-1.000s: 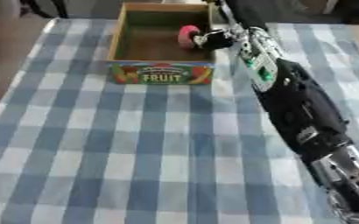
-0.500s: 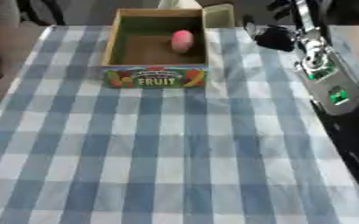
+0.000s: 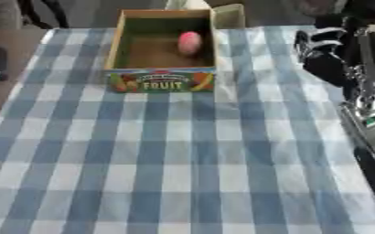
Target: Pick up objects on the table and place them in the box.
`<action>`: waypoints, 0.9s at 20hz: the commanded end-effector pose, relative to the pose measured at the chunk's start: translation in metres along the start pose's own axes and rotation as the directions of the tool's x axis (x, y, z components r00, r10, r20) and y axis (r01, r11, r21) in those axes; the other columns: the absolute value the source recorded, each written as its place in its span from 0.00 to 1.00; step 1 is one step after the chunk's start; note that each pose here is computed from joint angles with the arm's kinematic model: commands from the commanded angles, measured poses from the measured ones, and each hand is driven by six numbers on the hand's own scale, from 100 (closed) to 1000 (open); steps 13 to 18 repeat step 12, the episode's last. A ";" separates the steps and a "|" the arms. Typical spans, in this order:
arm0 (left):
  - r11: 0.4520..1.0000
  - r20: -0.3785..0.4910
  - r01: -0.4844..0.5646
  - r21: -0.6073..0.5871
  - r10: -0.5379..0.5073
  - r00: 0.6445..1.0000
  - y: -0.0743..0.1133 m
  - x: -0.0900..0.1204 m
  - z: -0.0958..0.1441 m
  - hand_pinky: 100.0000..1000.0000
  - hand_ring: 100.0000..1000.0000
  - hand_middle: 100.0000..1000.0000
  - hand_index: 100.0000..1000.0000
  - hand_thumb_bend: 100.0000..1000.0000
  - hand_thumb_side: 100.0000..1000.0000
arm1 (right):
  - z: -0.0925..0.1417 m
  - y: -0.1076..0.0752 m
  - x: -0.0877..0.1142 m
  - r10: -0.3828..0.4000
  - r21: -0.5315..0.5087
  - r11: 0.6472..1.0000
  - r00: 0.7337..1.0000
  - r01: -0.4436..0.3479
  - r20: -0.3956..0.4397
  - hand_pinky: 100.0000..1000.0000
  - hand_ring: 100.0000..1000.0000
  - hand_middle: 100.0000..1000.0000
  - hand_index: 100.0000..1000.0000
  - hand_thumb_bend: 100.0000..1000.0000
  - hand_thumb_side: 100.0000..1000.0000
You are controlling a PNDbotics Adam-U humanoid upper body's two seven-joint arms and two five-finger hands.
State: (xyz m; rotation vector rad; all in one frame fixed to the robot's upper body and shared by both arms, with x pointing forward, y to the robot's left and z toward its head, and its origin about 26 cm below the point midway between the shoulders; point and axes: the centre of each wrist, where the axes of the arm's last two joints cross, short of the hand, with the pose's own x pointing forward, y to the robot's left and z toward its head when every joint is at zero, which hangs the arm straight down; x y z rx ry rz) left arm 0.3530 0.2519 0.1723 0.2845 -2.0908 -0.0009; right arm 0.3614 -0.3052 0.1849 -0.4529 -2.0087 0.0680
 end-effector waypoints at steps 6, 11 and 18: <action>0.989 0.004 -0.104 0.104 0.105 0.995 -0.011 0.002 -0.026 0.48 0.51 0.51 0.63 0.54 0.35 | 0.011 -0.001 -0.003 -0.065 -0.067 0.996 0.998 0.065 -0.011 0.55 0.60 0.61 0.66 0.15 0.01; 0.975 -0.051 -0.190 0.113 0.196 0.979 -0.013 -0.005 -0.038 0.48 0.50 0.51 0.64 0.54 0.36 | 0.015 -0.001 -0.008 -0.078 -0.080 0.994 0.997 0.076 -0.022 0.55 0.60 0.61 0.66 0.15 0.01; 0.974 -0.067 -0.200 0.102 0.208 0.976 -0.013 -0.006 -0.040 0.48 0.51 0.51 0.65 0.55 0.37 | 0.016 -0.001 -0.009 -0.079 -0.078 0.994 0.997 0.077 -0.023 0.56 0.60 0.60 0.66 0.15 0.02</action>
